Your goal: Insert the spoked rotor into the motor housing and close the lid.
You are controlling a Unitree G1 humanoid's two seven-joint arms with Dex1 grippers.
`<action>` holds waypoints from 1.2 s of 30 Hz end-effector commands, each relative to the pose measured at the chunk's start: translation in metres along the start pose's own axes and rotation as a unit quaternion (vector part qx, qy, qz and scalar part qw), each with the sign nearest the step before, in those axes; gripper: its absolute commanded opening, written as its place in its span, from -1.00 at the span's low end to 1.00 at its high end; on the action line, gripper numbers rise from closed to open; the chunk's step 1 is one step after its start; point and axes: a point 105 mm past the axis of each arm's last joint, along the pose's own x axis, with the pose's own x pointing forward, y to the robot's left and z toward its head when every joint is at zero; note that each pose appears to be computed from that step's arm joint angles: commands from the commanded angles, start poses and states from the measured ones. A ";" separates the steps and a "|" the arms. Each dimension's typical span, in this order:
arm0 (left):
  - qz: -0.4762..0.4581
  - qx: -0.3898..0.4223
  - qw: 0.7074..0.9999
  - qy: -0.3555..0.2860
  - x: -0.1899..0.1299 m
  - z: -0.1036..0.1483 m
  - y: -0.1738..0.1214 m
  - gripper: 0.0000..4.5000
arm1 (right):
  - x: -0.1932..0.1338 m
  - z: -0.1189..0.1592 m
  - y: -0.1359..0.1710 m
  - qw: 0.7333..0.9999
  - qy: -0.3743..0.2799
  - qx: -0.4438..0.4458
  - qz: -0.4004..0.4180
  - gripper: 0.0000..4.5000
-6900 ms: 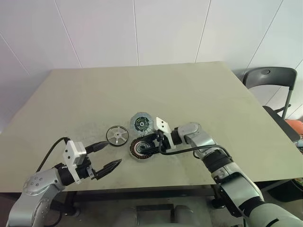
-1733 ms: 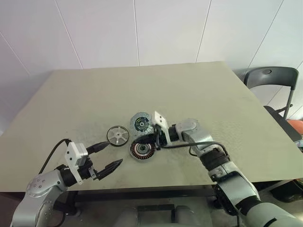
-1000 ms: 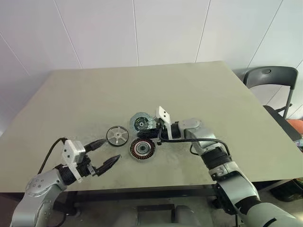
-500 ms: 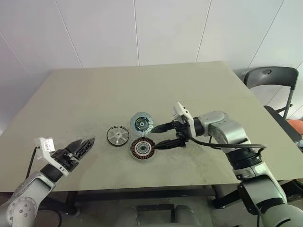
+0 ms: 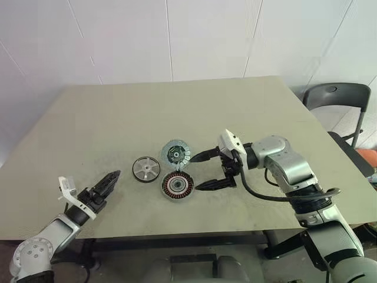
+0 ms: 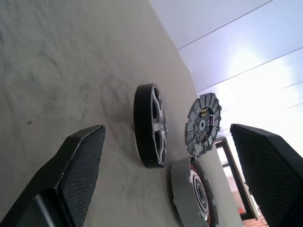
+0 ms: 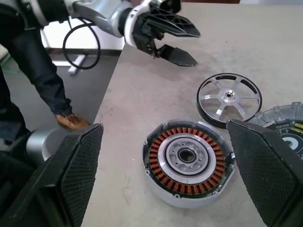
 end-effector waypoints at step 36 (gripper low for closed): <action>-0.060 -0.024 0.997 0.040 0.048 -0.021 -0.011 0.17 | 0.005 0.000 -0.006 0.998 0.026 -0.061 -0.006 1.00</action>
